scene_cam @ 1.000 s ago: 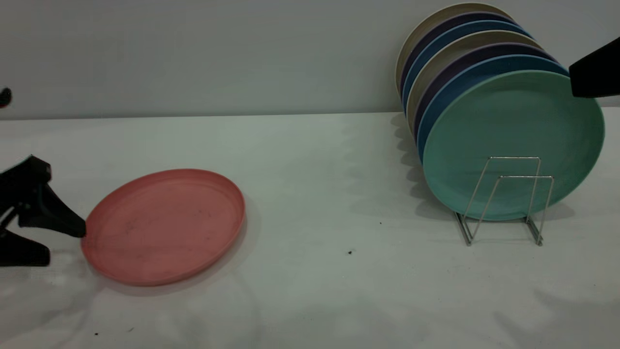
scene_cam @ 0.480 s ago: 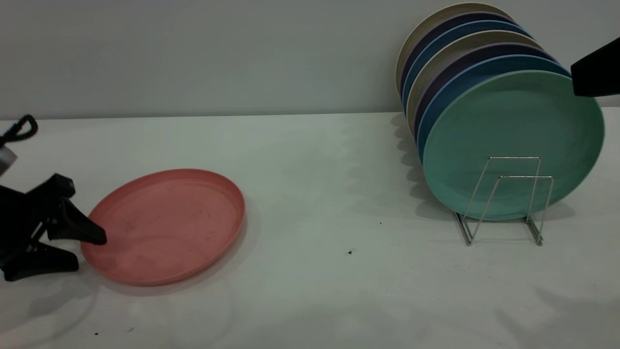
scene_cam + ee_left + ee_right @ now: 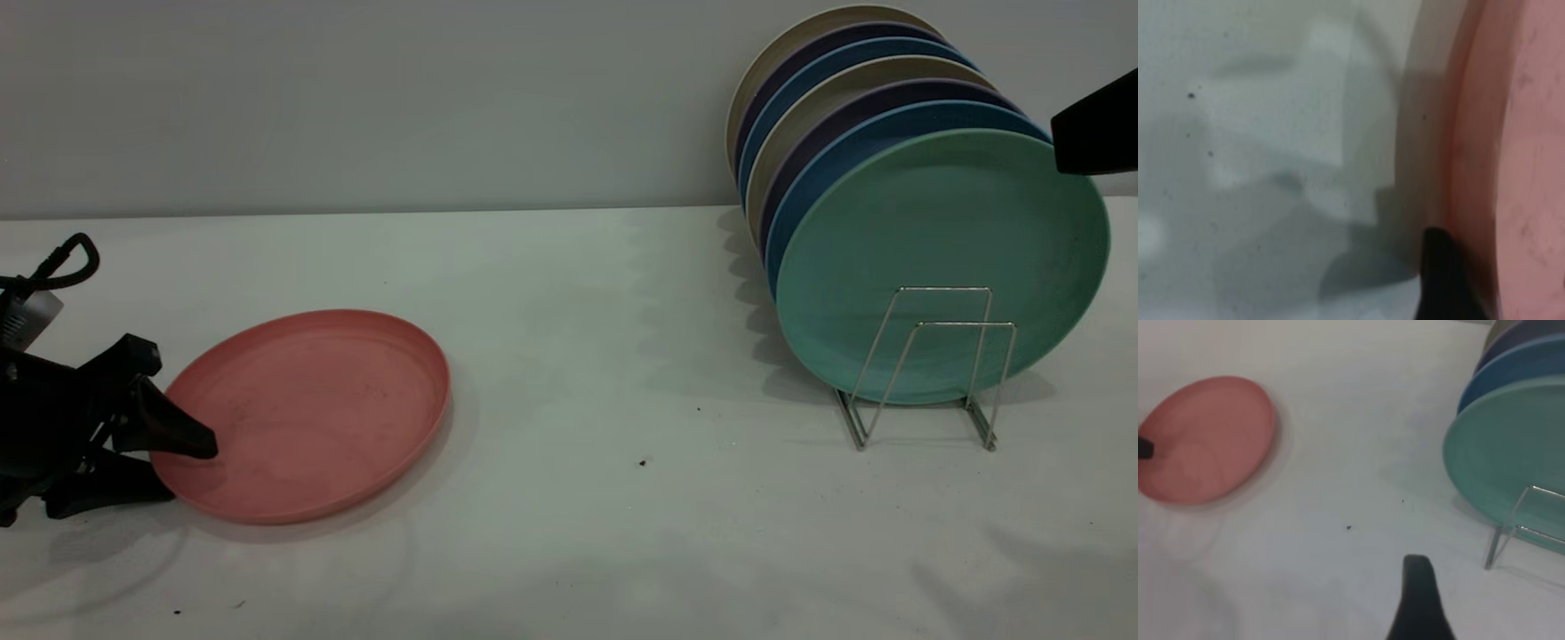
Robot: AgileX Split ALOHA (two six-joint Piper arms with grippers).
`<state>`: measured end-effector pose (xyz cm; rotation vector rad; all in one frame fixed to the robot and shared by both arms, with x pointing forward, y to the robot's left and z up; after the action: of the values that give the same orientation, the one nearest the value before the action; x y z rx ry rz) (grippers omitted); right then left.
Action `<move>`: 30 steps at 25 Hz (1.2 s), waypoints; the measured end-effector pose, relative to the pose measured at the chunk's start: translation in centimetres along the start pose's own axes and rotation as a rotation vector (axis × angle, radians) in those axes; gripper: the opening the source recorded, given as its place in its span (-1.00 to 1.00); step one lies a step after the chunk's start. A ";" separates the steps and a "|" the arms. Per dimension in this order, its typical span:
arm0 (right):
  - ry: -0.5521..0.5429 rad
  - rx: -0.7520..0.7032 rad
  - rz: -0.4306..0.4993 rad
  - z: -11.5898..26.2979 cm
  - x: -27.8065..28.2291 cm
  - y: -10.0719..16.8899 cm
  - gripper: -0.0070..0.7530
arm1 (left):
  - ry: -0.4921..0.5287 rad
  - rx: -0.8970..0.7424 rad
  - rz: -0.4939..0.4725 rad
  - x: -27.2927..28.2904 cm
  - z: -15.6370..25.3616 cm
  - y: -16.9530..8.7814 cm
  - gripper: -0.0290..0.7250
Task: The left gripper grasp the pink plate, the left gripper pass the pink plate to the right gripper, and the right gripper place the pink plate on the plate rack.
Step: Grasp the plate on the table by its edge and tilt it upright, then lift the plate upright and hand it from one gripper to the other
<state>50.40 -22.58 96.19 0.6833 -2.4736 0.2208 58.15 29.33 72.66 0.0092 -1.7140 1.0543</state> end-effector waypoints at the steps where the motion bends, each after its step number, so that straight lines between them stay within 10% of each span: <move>1: -0.003 -0.006 0.000 0.0 0.0 0.0 0.54 | 0.000 0.000 0.000 0.0 0.0 0.0 0.18; 9: -0.006 -0.014 0.000 -0.1 0.0 0.0 0.54 | -0.006 -0.009 -0.016 0.0 -0.1 0.3 -0.84; 30: 0.007 -0.158 -0.205 -1.2 -5.0 0.5 0.38 | -0.103 -0.279 0.139 3.2 -1.8 -8.3 -0.89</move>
<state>54.29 -19.68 94.34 0.8578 -2.3626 -0.0490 62.14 26.89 80.48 -0.2395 -1.9656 0.9192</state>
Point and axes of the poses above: a point on each arm's last joint axis where the gripper is mounted, x pointing back along that axis away from the gripper, y along the wrist's bending axis when the last joint is at zero, z = x × y, the point moved 8 cm from there along -x, pointing out along that axis toward the gripper, and after that the axes turned 13 degrees about x, right-handed, at the moved point
